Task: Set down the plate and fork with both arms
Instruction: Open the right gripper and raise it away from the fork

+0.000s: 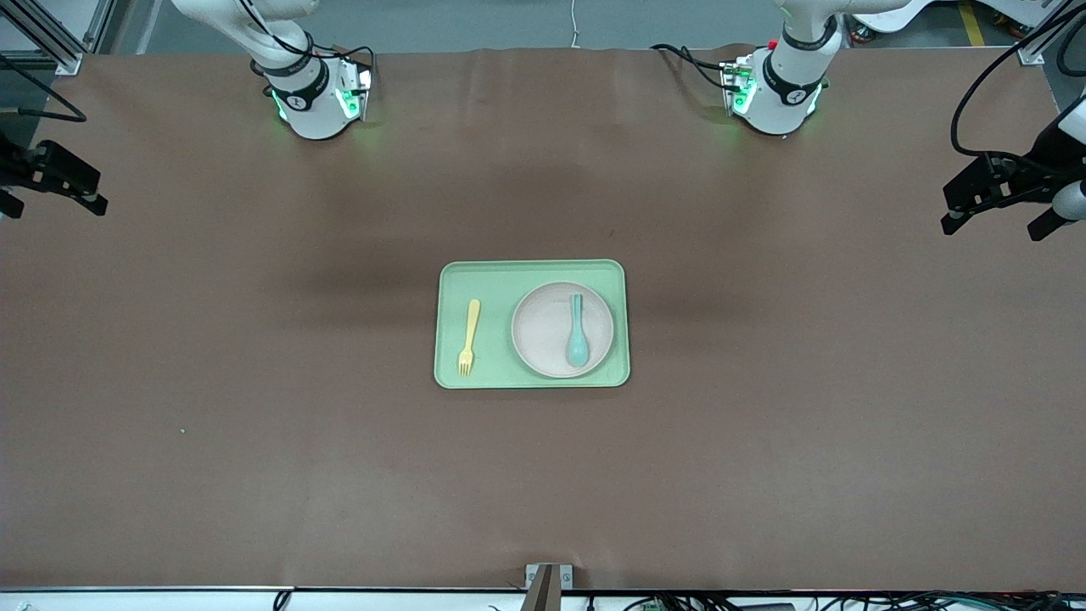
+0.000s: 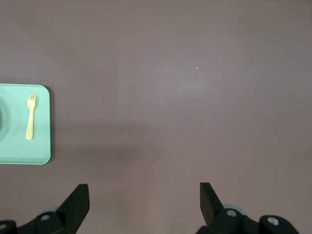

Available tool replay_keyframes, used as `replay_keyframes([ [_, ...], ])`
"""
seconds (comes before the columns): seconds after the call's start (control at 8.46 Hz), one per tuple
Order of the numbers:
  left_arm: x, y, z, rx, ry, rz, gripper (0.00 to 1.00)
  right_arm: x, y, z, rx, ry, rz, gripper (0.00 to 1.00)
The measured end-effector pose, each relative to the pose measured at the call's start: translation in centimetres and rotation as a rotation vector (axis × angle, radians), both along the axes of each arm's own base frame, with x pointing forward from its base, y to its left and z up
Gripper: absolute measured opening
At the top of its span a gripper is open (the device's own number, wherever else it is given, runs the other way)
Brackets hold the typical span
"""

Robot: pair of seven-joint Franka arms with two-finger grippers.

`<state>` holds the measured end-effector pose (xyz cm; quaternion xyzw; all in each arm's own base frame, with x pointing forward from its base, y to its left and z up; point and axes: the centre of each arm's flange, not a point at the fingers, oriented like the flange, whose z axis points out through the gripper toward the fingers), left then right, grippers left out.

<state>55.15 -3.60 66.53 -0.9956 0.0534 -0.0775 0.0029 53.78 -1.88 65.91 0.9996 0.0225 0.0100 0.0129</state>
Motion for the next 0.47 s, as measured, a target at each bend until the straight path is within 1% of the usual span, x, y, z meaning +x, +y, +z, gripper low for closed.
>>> replay_keyframes([
  [0.12, 0.0, 0.1, 0.0, 0.000, 0.000, 0.001, 1.00, 0.0, -0.8, -0.6, 0.002, 0.016, -0.016, 1.00],
  [0.47, 0.0, 0.1, 0.1, 0.000, -0.001, 0.002, 1.00, -1.2, -1.4, -0.5, 0.016, 0.032, -0.028, 1.00],
])
